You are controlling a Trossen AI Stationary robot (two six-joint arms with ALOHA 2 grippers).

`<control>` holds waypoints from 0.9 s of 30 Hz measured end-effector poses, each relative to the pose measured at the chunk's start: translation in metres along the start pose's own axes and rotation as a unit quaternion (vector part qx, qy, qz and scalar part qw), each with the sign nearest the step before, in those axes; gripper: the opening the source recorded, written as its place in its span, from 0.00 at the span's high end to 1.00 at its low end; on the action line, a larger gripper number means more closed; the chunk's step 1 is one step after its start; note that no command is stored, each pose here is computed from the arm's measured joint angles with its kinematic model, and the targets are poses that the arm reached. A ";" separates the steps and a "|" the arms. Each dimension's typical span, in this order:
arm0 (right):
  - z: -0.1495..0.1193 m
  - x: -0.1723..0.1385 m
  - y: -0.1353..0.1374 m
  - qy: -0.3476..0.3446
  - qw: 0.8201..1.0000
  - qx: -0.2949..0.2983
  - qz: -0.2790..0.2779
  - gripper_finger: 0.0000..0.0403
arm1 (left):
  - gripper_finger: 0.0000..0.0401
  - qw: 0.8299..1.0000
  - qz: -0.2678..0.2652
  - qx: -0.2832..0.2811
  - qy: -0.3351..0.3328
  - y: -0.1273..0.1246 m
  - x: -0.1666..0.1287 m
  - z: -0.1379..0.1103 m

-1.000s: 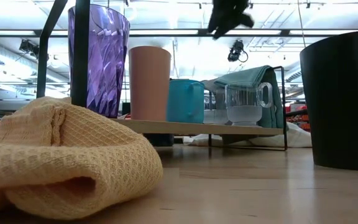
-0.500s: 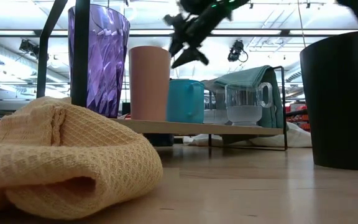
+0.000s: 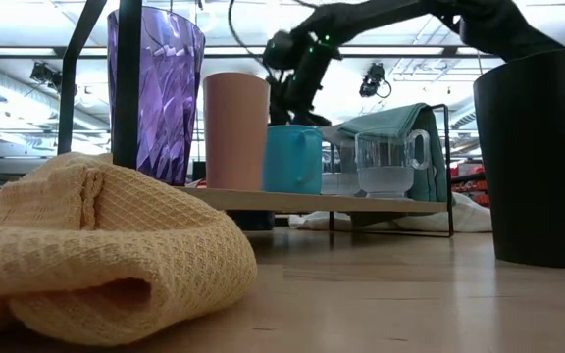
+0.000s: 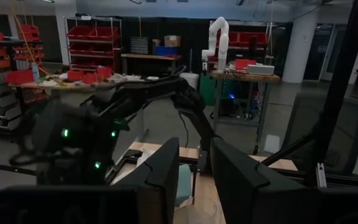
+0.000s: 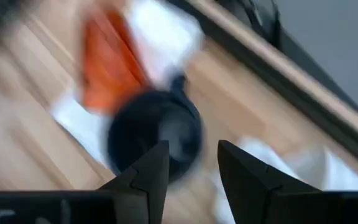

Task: Stack small to large cups/mugs on shelf
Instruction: Put the dark blue mug on the shelf

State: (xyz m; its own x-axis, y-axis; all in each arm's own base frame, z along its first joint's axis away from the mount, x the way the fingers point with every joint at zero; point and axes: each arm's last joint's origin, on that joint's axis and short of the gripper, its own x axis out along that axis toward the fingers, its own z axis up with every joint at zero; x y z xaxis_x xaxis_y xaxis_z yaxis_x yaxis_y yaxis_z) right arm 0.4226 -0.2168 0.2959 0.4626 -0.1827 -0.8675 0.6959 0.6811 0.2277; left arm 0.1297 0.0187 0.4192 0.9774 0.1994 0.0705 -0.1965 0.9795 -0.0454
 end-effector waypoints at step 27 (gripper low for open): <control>-0.007 0.050 -0.005 0.041 0.998 -0.034 -0.029 0.50 | 0.74 1.000 0.000 0.000 0.004 0.000 0.000 -0.001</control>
State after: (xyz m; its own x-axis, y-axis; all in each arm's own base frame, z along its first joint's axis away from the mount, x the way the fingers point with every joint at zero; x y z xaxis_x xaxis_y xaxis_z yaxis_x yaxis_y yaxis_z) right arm 0.4387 -0.2247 0.2481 0.3748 -0.1663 -0.9121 0.6801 0.7179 0.1486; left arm 0.1297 0.0187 0.4185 0.9779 0.1992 0.0629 -0.1965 0.9794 -0.0458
